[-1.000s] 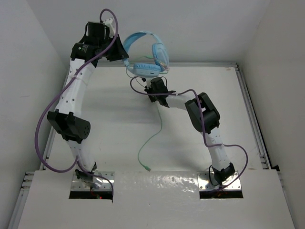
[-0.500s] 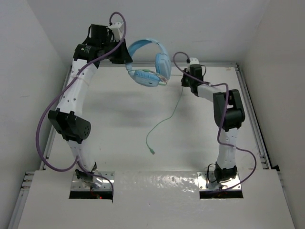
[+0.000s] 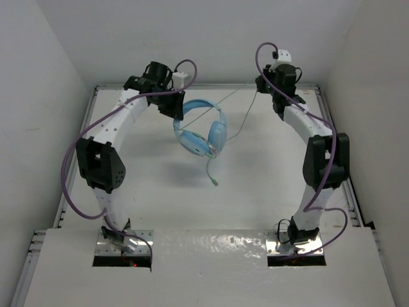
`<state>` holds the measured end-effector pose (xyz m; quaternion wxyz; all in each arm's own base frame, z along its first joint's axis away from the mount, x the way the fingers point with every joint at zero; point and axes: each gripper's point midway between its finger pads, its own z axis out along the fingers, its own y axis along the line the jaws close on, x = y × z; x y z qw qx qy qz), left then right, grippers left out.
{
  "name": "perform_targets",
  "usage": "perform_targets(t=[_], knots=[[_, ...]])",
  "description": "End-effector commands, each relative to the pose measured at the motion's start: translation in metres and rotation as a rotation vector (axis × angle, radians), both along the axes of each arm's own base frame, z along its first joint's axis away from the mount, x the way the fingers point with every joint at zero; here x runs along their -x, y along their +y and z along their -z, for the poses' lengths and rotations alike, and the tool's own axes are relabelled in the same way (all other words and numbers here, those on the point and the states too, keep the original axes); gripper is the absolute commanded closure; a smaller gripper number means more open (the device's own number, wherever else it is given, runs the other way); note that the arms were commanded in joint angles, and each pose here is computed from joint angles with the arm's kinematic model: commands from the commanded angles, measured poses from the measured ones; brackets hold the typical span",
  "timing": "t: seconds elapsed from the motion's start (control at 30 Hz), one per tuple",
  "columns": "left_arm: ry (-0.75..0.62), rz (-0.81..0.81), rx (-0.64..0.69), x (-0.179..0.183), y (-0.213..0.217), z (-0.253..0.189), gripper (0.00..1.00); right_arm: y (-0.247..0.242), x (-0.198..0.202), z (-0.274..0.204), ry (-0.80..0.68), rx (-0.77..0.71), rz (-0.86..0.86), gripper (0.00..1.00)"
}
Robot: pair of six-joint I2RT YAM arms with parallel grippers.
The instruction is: Wrap the headphones
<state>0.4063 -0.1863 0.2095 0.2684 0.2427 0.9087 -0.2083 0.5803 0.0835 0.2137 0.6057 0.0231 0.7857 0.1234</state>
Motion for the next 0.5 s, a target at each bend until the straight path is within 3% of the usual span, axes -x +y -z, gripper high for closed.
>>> perform_targets(t=[0.0,0.23,0.47], knots=[[-0.012,-0.068,-0.074,-0.004,0.019,0.004,1.00,-0.022,0.013,-0.065,-0.124,0.000,0.057,1.00],[-0.003,-0.147,-0.196,-0.020,0.039,0.032,1.00,0.004,0.053,-0.109,-0.164,-0.044,-0.056,1.00],[-0.056,-0.221,-0.154,-0.037,0.035,0.017,1.00,0.041,0.091,-0.103,-0.105,0.035,-0.148,1.00]])
